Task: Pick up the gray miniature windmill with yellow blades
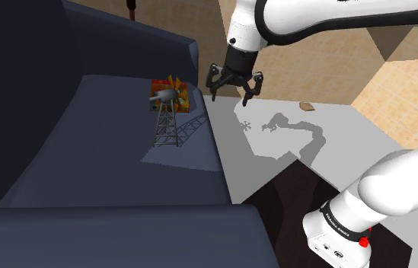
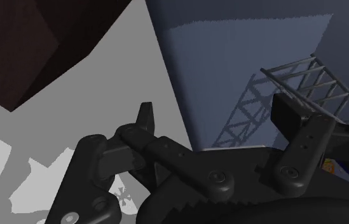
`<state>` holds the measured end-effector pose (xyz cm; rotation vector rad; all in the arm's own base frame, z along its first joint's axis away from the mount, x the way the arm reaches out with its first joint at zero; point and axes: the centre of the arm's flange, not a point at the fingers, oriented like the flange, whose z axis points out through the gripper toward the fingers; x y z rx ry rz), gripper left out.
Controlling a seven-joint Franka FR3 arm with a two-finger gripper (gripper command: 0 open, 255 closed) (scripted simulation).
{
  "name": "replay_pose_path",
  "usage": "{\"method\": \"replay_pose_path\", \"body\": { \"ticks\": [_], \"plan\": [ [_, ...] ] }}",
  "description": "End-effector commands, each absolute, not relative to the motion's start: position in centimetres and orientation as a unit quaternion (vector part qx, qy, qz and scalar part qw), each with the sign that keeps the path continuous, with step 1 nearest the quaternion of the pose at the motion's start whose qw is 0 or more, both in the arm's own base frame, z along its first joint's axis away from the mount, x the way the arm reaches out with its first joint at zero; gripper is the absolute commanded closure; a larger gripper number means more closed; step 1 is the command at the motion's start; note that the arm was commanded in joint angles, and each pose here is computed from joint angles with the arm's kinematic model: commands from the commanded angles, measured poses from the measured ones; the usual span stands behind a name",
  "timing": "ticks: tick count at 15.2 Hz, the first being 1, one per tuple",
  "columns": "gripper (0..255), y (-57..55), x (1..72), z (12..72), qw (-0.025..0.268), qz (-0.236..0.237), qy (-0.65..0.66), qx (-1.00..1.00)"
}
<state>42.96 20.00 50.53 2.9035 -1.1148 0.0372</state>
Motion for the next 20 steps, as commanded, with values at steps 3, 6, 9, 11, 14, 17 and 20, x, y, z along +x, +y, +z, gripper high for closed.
{"method": "replay_pose_path", "body": {
  "ticks": [3, 6, 9, 11, 14, 17, 20],
  "plan": [
    [0, 23.3, 47.0, 49.4, 0.009, 0.012, -0.427, 0.904],
    [0, 25.1, 50.3, 48.6, 0.005, 0.013, -0.474, 0.88],
    [0, 26.6, 53.8, 47.8, 0.002, 0.014, -0.521, 0.854],
    [0, 27.3, 56.2, 47.3, -0.001, 0.014, -0.551, 0.835],
    [0, 28.1, 59.9, 46.6, -0.005, 0.015, -0.594, 0.804],
    [0, 28.5, 62.8, 46.0, -0.008, 0.015, -0.627, 0.779],
    [0, 28.5, 62.8, 44.5, -0.008, 0.015, -0.627, 0.779]
  ]
}}
